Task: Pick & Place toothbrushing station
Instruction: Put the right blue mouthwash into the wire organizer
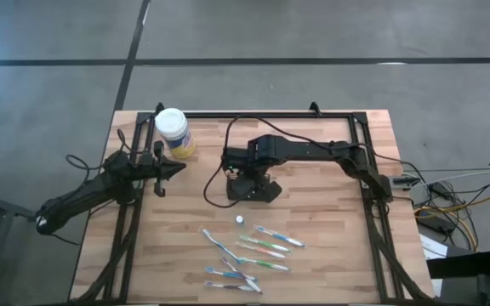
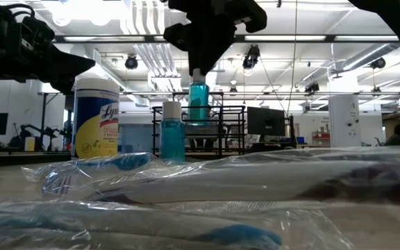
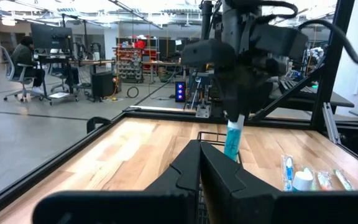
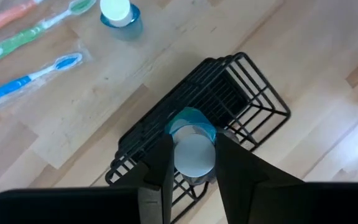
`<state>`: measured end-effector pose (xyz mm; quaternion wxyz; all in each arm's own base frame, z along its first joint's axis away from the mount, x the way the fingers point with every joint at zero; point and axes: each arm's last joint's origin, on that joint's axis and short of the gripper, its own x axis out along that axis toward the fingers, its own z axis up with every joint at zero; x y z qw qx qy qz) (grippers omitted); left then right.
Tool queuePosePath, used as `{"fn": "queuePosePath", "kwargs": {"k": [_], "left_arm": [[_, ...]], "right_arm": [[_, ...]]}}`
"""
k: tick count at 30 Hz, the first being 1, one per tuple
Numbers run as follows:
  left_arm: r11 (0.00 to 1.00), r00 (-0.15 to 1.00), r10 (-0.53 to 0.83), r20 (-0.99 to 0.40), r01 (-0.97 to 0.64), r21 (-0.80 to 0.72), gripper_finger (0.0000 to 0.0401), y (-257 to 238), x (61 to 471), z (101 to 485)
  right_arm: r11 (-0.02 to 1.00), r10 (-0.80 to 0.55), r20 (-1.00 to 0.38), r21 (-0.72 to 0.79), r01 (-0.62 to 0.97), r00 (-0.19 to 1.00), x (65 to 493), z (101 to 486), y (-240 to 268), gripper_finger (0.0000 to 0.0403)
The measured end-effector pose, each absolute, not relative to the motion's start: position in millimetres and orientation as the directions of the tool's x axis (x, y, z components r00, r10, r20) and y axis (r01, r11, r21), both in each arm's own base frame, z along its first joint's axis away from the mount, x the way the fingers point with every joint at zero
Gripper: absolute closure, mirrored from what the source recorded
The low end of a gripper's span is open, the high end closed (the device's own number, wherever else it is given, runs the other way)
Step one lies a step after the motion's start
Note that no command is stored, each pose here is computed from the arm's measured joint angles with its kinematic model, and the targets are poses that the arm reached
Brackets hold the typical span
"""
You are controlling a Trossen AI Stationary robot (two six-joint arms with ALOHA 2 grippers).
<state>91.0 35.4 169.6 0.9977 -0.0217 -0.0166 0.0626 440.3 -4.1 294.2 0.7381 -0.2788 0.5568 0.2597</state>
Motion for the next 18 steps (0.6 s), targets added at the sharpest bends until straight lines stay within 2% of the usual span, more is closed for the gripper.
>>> {"fn": "queuePosePath", "kwargs": {"k": [12, 18], "left_arm": [[0.991, 0.992, 0.126, 0.030, -0.124, -0.043, 0.0387, 35.4, 91.0, 169.6], [0.991, 0.992, 0.126, 0.030, -0.124, -0.043, 0.0387, 35.4, 91.0, 169.6]], "right_arm": [[0.693, 0.076, -0.959, -0.146, -0.706, 0.273, 446.7, 280.3, -8.5, 0.0322], [0.696, 0.082, -0.966, -0.120, -0.708, 0.244, 446.4, 266.5, -12.6, 0.0322]]}}
